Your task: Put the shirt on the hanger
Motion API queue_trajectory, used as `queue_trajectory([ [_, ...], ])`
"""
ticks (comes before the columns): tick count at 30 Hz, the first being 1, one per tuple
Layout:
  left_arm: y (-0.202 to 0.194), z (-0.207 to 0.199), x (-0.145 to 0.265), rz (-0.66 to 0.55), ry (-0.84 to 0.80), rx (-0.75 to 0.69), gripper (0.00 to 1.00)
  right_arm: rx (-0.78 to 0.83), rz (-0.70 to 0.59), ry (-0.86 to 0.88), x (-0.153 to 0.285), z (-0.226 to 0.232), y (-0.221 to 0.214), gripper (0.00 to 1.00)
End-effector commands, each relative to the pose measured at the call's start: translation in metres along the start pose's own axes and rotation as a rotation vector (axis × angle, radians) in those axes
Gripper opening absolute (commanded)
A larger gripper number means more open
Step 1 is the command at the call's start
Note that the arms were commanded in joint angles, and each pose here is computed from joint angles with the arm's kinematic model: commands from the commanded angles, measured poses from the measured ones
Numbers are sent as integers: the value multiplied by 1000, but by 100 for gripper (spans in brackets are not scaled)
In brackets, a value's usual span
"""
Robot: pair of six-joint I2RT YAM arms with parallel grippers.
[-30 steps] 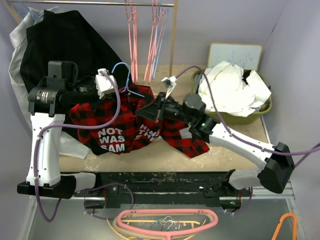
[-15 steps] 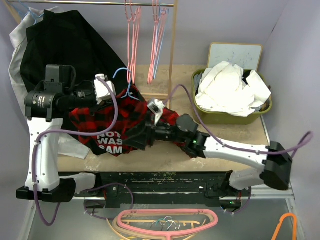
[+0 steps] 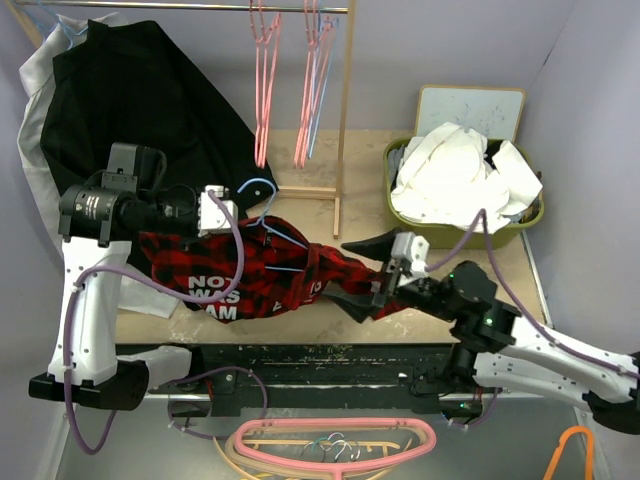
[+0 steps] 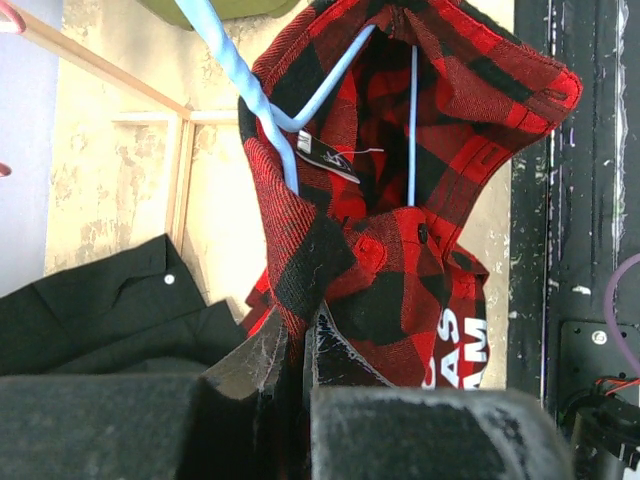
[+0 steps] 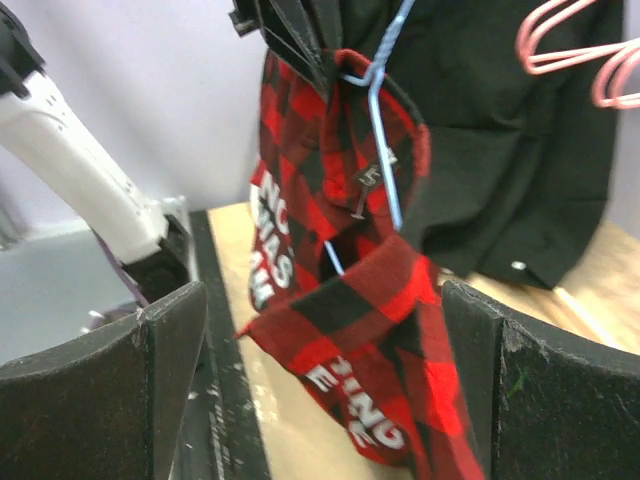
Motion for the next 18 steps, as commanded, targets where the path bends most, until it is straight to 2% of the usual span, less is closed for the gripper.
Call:
queue_trajectory([
  [1,6,-1,-3,-19,-23,-99,0,223,160,-64,28,-22,-16,100],
  [4,7,-2,-6,-7,-38,-119,0,267,309,-13,33,-28,-48,100],
  [6,6,-3,-9,1,-52,-130,0,252,284,86,31,-21,-50,99],
  [8,7,-5,-12,8,-65,-146,0,246,265,91,28,-27,-53,97],
  [11,7,-7,-15,22,-80,-167,0,225,324,124,15,-29,-66,92],
  [14,7,-10,-18,32,-94,-183,0,188,339,198,-2,-21,-74,82],
  [18,8,-13,-20,33,-105,-202,0,144,360,283,-18,-11,-92,57],
])
Point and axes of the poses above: each gripper's point midway between its finger pads, its own x axis back along the fingers, its own z axis along the line the jaws close on, y = z × x, the point moved 1 cm from there along x, back along the fingers, and after that the axes turned 10 degrees about x, right-handed, at the moved point
